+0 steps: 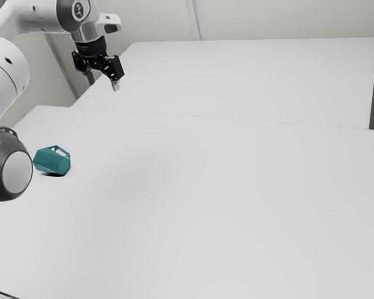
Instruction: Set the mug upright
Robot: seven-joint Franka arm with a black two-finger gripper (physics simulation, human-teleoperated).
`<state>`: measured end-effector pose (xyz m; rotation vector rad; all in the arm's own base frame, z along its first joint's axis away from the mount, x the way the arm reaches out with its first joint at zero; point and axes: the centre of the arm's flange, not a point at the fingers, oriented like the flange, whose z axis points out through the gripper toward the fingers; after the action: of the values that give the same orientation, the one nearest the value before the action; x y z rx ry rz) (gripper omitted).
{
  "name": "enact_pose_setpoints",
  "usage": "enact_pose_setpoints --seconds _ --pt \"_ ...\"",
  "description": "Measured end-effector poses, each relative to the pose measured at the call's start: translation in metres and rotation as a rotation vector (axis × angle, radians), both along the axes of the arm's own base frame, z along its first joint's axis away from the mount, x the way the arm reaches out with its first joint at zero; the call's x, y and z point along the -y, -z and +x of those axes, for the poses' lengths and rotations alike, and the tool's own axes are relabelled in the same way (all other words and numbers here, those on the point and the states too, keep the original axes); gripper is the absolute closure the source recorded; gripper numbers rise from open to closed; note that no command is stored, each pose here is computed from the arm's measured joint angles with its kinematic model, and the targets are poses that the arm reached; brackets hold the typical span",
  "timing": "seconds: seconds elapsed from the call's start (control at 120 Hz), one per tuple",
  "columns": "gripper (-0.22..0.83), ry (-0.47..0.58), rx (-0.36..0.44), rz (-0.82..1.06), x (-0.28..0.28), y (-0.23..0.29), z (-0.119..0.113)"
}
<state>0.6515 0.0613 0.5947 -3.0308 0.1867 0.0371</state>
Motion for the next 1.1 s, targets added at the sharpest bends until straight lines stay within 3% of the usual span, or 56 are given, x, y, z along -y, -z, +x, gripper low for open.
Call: enact_pose_setpoints --seconds 0.117,0.267,0.792,0.958,1.1 --pt "0.0 -0.002 -0.003 0.014 -0.002 0.003 0.0" --pt "0.0 -0.016 -0.067 0.024 -0.008 0.031 -0.006" --pt "0.0 -0.231 -0.149 -0.052 -0.204 0.123 -0.027" --pt "0.0 -0.254 -0.128 -0.122 -0.256 0.14 -0.042" --pt "0.0 -0.215 -0.052 -0.219 -0.293 0.139 -0.046"
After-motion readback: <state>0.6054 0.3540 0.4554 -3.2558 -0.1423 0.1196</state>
